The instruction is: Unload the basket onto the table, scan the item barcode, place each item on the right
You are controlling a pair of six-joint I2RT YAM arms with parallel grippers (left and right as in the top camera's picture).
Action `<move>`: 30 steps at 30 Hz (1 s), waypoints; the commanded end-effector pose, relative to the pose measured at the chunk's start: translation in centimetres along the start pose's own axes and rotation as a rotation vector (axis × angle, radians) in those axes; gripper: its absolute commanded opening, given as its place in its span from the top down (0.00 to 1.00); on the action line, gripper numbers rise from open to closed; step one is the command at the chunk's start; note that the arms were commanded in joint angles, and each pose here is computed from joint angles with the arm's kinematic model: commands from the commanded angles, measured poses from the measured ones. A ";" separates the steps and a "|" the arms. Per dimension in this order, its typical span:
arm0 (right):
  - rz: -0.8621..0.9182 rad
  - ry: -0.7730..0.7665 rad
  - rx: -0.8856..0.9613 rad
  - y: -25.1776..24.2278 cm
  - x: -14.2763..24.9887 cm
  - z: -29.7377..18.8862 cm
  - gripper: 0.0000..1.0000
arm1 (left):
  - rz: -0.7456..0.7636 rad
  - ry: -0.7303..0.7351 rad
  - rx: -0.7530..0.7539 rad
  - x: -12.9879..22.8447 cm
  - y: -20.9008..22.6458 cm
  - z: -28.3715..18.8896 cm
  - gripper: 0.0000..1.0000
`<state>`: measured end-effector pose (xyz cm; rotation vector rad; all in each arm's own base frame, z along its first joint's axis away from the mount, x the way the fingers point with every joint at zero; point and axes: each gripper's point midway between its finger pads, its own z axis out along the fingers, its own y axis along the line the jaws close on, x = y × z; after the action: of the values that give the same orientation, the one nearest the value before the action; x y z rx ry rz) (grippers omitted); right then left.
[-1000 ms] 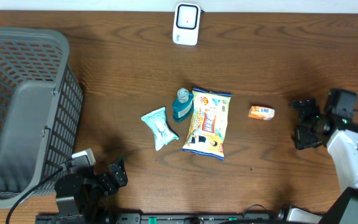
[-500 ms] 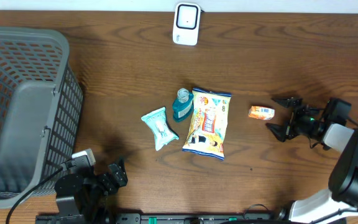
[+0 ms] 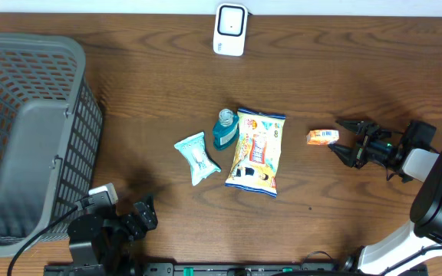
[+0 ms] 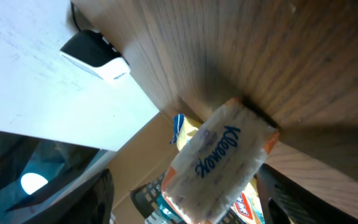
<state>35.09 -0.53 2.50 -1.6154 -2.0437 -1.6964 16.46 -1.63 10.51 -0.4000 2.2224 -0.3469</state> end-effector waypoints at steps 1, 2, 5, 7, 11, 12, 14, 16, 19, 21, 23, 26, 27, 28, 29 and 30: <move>0.362 -0.195 0.263 -10.2 -2.8 0.8 0.33 | 0.010 0.004 0.008 0.1 -0.1 0.0 0.02; 0.366 -0.214 0.279 -10.5 -3.0 0.7 0.33 | 0.010 0.004 0.008 0.1 -0.1 0.0 0.02; 0.363 -0.278 0.319 -11.4 -3.9 0.2 0.34 | 0.010 0.004 0.008 0.1 -0.1 0.0 0.02; 0.369 -0.298 0.339 -11.8 -4.1 0.0 0.35 | 0.010 0.004 0.008 0.1 -0.1 0.0 0.02; 0.370 -0.312 0.361 -12.2 -4.1 -0.1 0.42 | 0.010 0.004 0.008 0.1 -0.1 0.0 0.02; 0.372 -0.317 0.368 -12.3 -4.1 -0.1 0.45 | 0.010 0.004 0.008 0.1 -0.1 0.0 0.02; 0.379 -0.331 0.386 -12.7 -4.2 -0.3 0.48 | 0.010 0.004 0.008 0.1 -0.1 0.0 0.02; 0.391 -0.360 0.420 -13.4 -4.3 -0.7 0.50 | 0.010 0.004 0.008 0.1 -0.1 0.0 0.02; 0.394 -0.395 0.471 -14.4 -4.5 -1.3 0.60 | 0.010 0.004 0.008 0.1 -0.1 0.0 0.02; 0.378 -0.404 0.484 -14.6 -4.6 -1.5 0.66 | 0.010 0.004 0.008 0.1 -0.1 0.0 0.02; 0.361 -0.418 0.498 -14.8 -4.9 -1.7 0.73 | 0.010 0.004 0.008 0.1 -0.1 0.0 0.02; 0.335 -0.418 0.502 -14.8 -5.0 -1.7 0.82 | 0.010 0.004 0.008 0.1 -0.1 0.0 0.02; 0.326 -0.417 0.503 -14.7 -5.0 -1.7 0.87 | 0.010 0.004 0.008 0.1 -0.1 0.0 0.02; 0.313 -0.415 0.503 -14.7 -5.0 -1.7 0.92 | 0.010 0.004 0.008 0.1 -0.1 0.0 0.02; 0.298 -0.412 0.503 -14.6 -5.1 -1.7 0.96 | 0.010 0.004 0.008 0.1 -0.1 0.0 0.02; 0.281 -0.409 0.505 -14.6 -5.1 -1.7 0.99 | 0.010 0.004 0.008 0.1 -0.1 0.0 0.02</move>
<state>35.04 -0.74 0.40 -1.6768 -2.2337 -1.4522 16.46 -1.63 10.51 -0.4000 2.2224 -0.3469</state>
